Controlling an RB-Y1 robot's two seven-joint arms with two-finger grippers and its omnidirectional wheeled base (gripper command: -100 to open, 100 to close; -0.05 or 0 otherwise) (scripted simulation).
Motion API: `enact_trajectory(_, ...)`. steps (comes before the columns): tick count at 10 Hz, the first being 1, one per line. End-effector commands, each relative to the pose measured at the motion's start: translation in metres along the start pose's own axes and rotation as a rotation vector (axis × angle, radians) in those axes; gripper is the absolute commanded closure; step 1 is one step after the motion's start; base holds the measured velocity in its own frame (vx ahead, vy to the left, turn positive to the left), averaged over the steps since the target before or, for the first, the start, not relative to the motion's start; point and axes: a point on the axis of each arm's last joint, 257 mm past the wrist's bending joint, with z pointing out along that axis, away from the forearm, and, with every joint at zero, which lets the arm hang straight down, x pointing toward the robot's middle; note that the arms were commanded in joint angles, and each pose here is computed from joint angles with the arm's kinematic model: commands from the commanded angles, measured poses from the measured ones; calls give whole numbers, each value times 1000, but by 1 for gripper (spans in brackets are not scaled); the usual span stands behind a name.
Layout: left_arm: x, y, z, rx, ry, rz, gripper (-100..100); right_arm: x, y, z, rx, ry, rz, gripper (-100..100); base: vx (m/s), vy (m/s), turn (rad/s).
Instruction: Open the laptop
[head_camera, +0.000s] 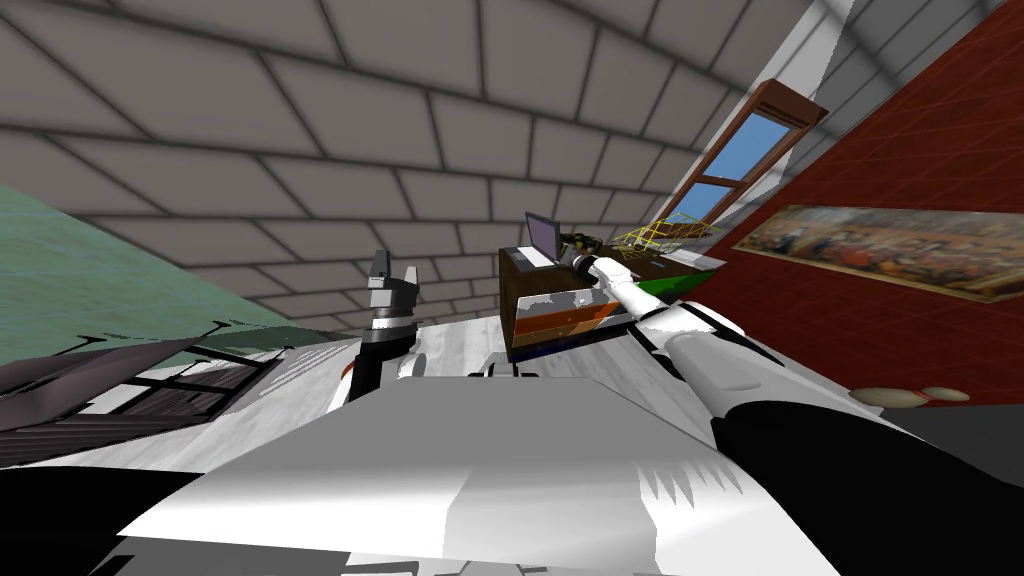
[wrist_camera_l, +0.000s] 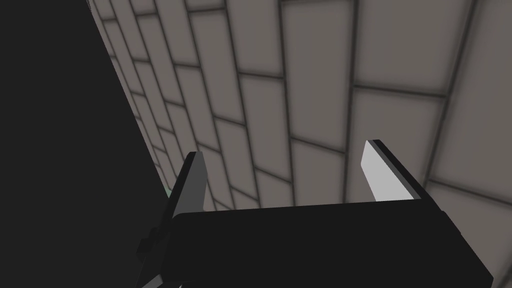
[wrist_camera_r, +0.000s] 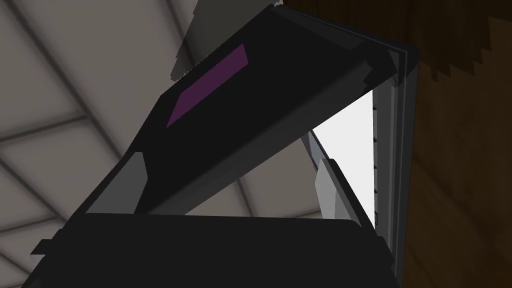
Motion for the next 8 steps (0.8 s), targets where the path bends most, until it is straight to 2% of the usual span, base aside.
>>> enact_trajectory(1,0,0,0,0,0,0,0,-2,3,1,1,5,-58,100,9,-4,-18)
enact_trajectory(8,0,0,0,0,0,0,0,-15,14,6,14,22,-291,100,-10,7,1)
